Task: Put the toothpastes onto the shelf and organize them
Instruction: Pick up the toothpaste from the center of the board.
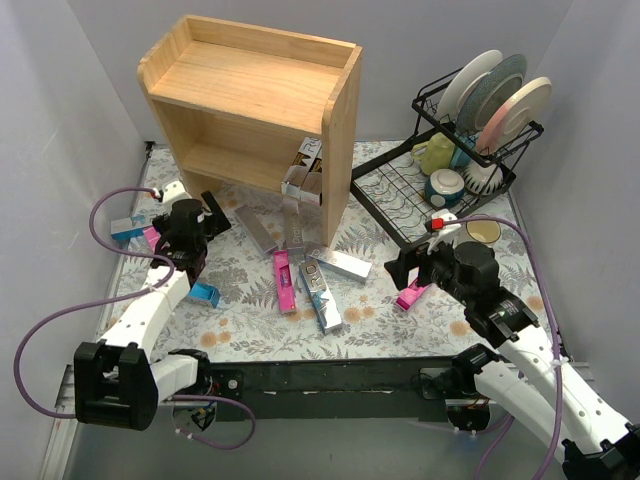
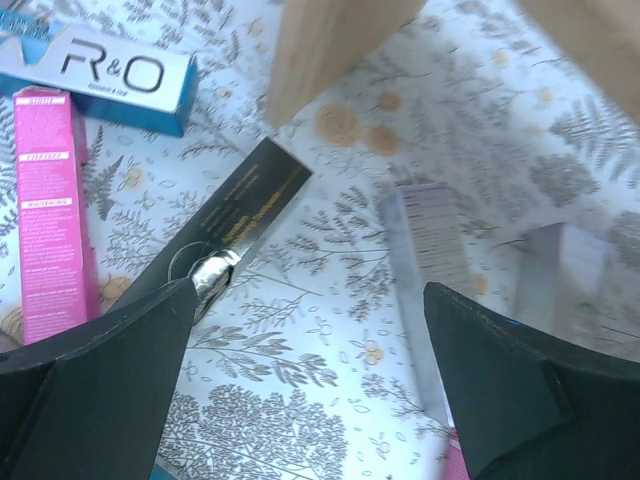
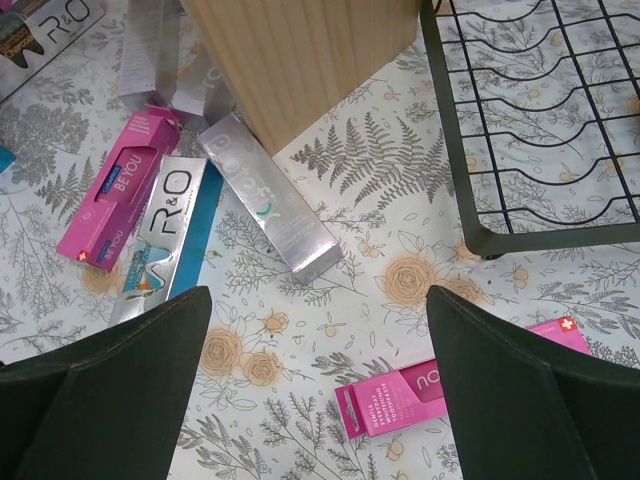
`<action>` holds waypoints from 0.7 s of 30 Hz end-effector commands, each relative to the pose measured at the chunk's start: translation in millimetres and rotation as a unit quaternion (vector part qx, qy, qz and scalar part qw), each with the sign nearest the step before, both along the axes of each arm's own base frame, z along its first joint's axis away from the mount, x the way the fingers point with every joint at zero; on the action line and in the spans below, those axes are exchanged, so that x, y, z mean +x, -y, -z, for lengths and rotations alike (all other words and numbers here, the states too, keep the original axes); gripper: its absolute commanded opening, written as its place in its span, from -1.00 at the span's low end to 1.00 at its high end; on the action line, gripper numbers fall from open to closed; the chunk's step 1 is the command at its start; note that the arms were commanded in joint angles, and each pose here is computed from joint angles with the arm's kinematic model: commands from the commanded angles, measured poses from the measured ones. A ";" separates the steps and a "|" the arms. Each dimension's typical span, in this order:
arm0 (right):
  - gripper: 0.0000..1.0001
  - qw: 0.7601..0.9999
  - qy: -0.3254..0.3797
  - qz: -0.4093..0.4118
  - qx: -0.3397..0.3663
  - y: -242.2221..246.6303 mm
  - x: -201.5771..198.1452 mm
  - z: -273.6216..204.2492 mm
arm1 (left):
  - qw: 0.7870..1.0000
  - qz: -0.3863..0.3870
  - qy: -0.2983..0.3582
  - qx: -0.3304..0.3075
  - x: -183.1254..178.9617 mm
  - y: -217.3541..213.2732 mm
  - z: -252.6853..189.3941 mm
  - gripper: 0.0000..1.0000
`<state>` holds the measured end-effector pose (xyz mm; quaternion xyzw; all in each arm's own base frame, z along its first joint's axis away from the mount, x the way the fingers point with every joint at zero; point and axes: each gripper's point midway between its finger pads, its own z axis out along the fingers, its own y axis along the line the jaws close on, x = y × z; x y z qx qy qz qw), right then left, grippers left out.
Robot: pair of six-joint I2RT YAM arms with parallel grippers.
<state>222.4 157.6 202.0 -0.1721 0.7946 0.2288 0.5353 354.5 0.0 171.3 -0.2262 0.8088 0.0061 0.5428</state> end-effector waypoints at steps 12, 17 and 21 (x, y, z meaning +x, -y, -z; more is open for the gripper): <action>0.89 0.998 0.031 -0.049 0.002 -13.5 -0.9 0.6 | 0.992 -0.085 -0.088 0.032 3.2 -58.8 55.3 0.97; 0.88 0.998 0.028 -0.063 0.011 -17.9 -5.0 0.9 | 0.988 -0.092 -0.120 0.036 2.6 -72.8 75.2 0.96; 0.88 0.996 0.029 -0.080 0.017 -22.8 -8.4 -3.3 | 0.983 -0.085 -0.161 0.031 2.9 -74.6 98.0 0.96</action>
